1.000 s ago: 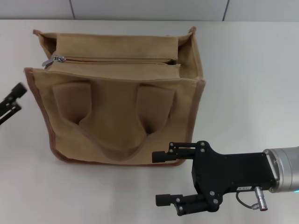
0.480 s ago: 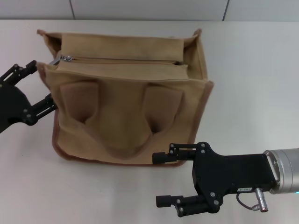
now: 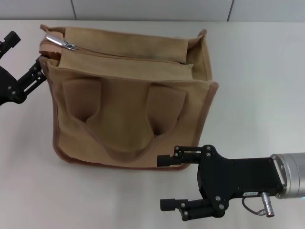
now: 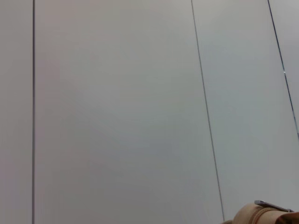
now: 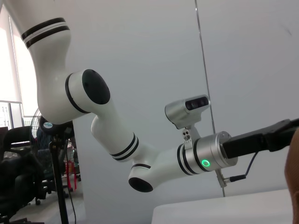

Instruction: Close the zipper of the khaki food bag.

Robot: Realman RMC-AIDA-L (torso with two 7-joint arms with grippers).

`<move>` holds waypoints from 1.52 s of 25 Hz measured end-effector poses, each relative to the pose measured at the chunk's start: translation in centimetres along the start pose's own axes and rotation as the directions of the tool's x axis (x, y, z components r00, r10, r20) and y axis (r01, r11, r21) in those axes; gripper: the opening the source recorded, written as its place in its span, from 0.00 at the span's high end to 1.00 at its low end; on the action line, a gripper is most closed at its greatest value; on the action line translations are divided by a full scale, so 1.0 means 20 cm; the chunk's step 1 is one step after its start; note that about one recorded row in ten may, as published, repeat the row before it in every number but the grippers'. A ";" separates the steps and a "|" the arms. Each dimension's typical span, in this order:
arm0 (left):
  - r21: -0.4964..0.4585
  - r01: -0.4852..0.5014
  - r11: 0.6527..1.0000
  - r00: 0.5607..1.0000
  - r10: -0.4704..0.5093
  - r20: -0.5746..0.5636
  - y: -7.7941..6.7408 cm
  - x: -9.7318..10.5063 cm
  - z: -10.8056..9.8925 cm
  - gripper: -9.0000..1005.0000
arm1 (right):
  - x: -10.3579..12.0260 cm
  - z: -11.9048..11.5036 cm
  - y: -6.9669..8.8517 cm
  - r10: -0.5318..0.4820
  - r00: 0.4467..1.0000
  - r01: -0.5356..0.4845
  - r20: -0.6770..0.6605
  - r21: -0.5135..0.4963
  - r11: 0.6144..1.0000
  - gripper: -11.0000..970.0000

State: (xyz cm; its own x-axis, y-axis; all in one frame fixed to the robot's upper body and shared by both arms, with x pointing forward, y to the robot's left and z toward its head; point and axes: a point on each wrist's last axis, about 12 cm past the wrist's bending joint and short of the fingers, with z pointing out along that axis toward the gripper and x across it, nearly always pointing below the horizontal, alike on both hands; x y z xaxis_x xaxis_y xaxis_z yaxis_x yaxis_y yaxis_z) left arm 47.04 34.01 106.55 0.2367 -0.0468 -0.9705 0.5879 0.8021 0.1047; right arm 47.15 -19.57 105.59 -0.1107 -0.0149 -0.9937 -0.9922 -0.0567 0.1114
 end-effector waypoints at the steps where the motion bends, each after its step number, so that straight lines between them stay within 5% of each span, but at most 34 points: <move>1: 0.001 0.001 1.000 1.000 -0.001 0.001 0.00 0.00 0.00 0.20 | 0.00 0.00 0.00 0.000 1.000 0.000 0.000 0.001 1.000 0.21; 10: -0.001 0.028 1.000 1.000 -0.028 0.014 -0.02 0.01 0.01 0.20 | 0.00 0.00 0.00 -0.001 1.000 0.001 -0.003 0.005 1.000 0.21; 16: 0.105 0.043 0.994 0.999 -0.041 -0.018 -0.06 0.02 0.04 0.20 | 0.00 0.00 0.00 -0.003 1.000 0.003 -0.005 0.007 1.000 0.21; 21: 0.029 0.121 0.992 0.992 -0.123 0.042 -0.01 -0.02 0.02 0.21 | 0.00 0.00 -0.01 -0.005 1.000 0.005 -0.006 0.009 1.000 0.21; 33: 0.028 0.152 0.988 0.988 -0.152 -0.006 -0.01 0.01 0.06 0.21 | 0.00 0.00 -0.01 -0.008 1.000 0.008 -0.007 0.011 1.000 0.21; 36: 0.049 0.180 0.982 0.984 -0.180 -0.014 -0.01 0.01 0.08 0.35 | 0.00 0.00 -0.01 -0.008 1.000 0.008 -0.007 0.010 1.000 0.21; 38: 0.045 0.186 0.981 0.983 -0.186 -0.012 -0.01 0.01 0.08 0.54 | 0.00 0.00 -0.01 -0.008 1.000 0.008 -0.007 0.010 1.000 0.21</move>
State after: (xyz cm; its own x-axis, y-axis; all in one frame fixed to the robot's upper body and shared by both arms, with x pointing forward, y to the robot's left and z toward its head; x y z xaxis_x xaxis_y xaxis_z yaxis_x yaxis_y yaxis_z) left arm 48.22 32.91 106.71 0.1139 -0.1878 -0.9756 0.6560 0.7517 -0.0681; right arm 47.28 -19.57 105.50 -0.1020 -0.0218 -0.9945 -0.9936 -0.0463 0.1029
